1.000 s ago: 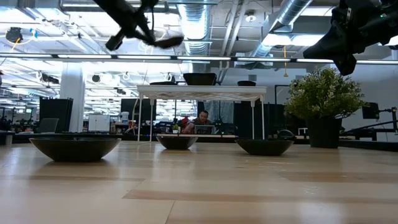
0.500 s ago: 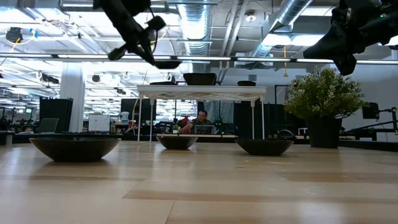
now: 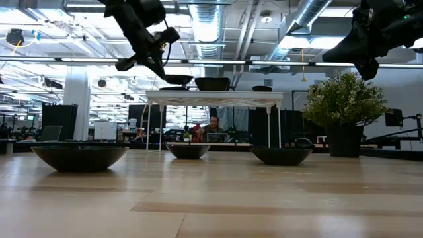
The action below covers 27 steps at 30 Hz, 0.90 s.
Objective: Pick & Place Mini shaped plates
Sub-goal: Stack the leaf-shaped plate on top of the leaf-shaped plate on the shelf
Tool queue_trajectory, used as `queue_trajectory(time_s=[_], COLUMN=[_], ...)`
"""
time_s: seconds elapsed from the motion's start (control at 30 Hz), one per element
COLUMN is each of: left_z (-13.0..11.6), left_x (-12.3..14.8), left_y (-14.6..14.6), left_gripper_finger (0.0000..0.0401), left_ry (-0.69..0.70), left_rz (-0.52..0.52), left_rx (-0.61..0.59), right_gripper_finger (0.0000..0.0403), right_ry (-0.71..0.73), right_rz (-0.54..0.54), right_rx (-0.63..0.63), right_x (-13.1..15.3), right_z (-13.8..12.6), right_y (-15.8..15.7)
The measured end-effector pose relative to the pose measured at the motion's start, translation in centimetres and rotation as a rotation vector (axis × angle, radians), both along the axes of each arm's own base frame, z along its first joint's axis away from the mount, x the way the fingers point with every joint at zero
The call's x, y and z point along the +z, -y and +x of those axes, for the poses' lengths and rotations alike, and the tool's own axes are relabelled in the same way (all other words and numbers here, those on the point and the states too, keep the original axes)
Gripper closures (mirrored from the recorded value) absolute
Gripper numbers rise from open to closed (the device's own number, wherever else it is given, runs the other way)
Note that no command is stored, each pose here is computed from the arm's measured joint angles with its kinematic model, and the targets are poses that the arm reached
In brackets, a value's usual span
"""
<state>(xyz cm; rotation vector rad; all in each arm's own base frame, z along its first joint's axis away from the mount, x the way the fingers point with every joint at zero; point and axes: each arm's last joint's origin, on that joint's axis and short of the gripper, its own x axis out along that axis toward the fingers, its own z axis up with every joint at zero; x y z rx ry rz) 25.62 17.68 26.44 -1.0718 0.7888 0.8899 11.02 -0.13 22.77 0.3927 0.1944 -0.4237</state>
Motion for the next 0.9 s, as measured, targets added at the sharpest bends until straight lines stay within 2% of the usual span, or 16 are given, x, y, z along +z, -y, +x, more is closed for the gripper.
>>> queue_trajectory(time_s=[0.9], left_z=[-0.19], left_x=[-0.83], left_y=[-0.6], left_gripper_finger=[0.0398], left_ry=[-0.053], left_rz=[-0.002], left_rx=[0.05], right_gripper_finger=[0.0381], right_ry=[0.0], right_rz=[0.0], right_rx=[0.0], right_x=[0.0], right_z=[0.0], right_y=[0.0])
